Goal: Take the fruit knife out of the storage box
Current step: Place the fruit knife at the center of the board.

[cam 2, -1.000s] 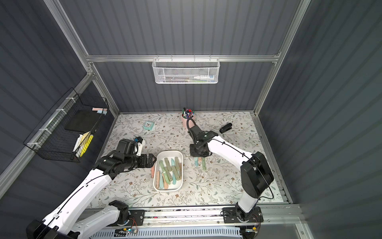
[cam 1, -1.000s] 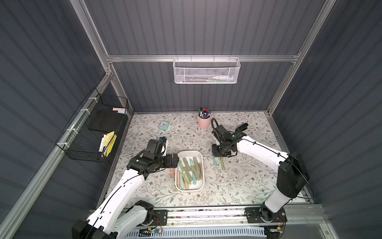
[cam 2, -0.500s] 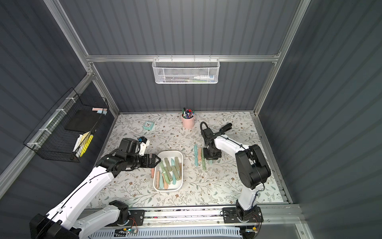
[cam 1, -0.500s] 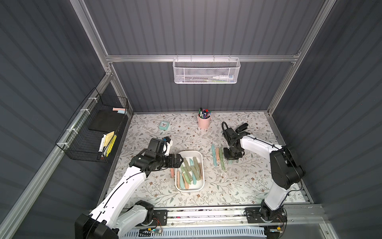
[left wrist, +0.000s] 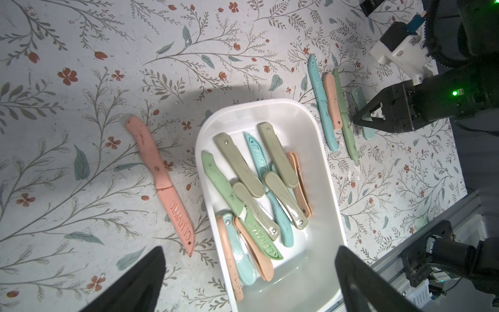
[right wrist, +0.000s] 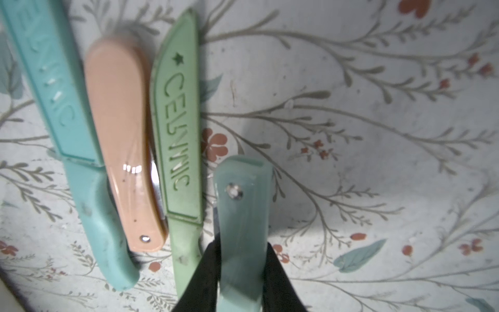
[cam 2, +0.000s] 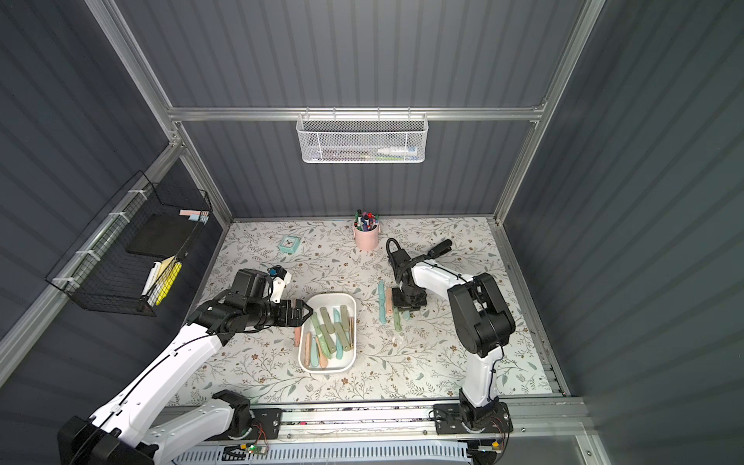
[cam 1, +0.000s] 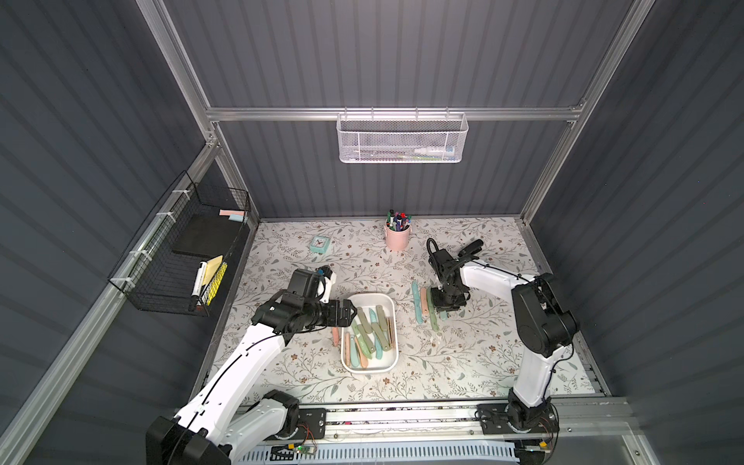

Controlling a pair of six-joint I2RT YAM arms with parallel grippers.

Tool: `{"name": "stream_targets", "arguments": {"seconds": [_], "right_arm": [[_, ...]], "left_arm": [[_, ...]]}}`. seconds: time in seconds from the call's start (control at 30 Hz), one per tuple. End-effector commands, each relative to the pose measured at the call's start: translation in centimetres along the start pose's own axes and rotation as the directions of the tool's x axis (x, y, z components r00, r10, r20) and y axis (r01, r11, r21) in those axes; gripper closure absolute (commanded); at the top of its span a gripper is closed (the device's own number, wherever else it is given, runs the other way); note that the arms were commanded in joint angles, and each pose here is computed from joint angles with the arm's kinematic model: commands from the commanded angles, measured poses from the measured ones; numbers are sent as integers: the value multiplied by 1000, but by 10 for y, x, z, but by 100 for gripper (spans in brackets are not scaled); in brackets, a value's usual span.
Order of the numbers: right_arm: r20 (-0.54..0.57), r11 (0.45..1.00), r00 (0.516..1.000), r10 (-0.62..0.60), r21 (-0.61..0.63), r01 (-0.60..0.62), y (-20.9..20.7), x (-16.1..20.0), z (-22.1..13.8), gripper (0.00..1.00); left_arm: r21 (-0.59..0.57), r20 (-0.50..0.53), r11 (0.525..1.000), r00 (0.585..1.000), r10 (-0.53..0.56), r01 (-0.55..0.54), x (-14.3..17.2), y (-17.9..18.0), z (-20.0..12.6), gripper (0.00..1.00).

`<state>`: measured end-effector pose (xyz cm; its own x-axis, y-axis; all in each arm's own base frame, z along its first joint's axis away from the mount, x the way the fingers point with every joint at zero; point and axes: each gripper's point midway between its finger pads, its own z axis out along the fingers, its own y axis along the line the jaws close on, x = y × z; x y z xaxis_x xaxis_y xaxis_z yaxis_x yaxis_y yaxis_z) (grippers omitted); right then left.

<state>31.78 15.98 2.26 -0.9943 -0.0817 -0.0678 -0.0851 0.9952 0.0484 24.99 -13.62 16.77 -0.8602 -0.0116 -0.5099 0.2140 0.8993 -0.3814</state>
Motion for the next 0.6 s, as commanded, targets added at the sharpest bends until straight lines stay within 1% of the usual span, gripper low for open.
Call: {"name": "stream_targets", "arguments": {"seconds": [0.0, 0.27, 0.57], "right_arm": [[-7, 1000, 1000, -2, -6, 2, 1, -2, 0, 72], [-3, 1000, 1000, 0, -9, 0, 1, -1, -1, 68], [11, 1000, 1000, 12, -18, -12, 2, -3, -8, 67]], "left_arm": [[-14, -4, 1000, 1000, 17, -17, 4, 3, 0, 1], [-16, -6, 1000, 1000, 16, -16, 4, 3, 1, 1], [-24, -3, 1000, 1000, 17, -17, 4, 5, 0, 0]]}}
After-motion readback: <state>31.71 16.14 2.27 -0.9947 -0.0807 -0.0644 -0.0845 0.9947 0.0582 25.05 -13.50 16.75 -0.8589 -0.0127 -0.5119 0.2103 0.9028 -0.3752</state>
